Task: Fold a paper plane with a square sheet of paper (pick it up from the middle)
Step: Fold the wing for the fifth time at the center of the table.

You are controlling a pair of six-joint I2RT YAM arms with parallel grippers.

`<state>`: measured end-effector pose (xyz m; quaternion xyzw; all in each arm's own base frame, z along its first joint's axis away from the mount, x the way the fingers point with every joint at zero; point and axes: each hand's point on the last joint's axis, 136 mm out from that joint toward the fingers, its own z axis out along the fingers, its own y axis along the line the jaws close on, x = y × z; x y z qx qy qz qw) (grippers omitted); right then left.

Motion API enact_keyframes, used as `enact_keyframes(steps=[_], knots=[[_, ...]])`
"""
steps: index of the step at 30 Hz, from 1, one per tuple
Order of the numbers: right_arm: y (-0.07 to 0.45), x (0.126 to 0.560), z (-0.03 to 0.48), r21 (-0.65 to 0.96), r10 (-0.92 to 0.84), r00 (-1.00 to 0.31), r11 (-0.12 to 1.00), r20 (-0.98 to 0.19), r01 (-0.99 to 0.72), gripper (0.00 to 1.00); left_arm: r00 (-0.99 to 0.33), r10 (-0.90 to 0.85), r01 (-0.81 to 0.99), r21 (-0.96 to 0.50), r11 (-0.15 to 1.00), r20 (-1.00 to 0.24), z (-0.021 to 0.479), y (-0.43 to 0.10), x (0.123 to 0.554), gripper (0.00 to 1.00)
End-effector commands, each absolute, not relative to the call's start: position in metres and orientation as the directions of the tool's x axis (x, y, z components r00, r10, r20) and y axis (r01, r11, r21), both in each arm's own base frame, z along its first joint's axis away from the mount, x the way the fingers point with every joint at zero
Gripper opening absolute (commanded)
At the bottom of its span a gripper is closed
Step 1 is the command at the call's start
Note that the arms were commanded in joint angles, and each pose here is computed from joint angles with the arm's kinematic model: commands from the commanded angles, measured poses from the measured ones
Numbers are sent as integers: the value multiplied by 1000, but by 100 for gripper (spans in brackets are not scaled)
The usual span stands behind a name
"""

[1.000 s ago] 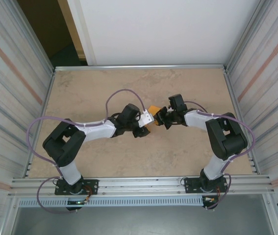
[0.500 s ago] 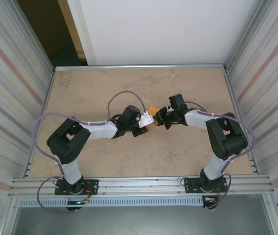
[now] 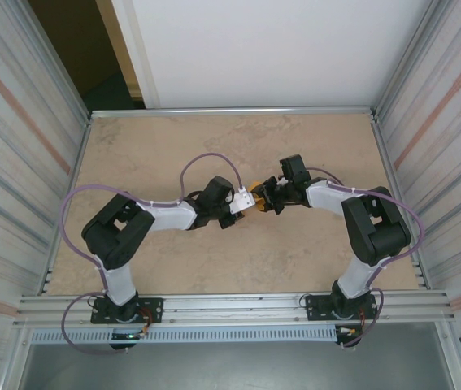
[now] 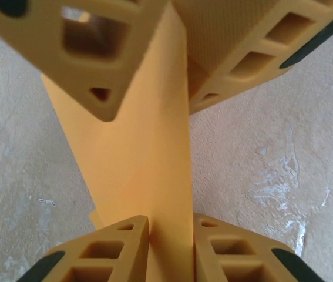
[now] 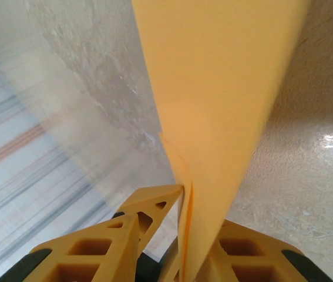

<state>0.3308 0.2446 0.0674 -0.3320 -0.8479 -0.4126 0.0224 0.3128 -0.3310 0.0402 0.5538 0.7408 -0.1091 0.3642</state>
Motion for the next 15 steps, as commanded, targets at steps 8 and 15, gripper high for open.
enact_keyframes(steps=[8,15], knots=[[211,338,87,693,584,-787,484,200,535,61,-162,722,919,164,359,-673,32,-337,306,19],[172,337,87,672,657,-747,508,104,539,64,-234,701,926,66,373,-674,25,-335,301,18]])
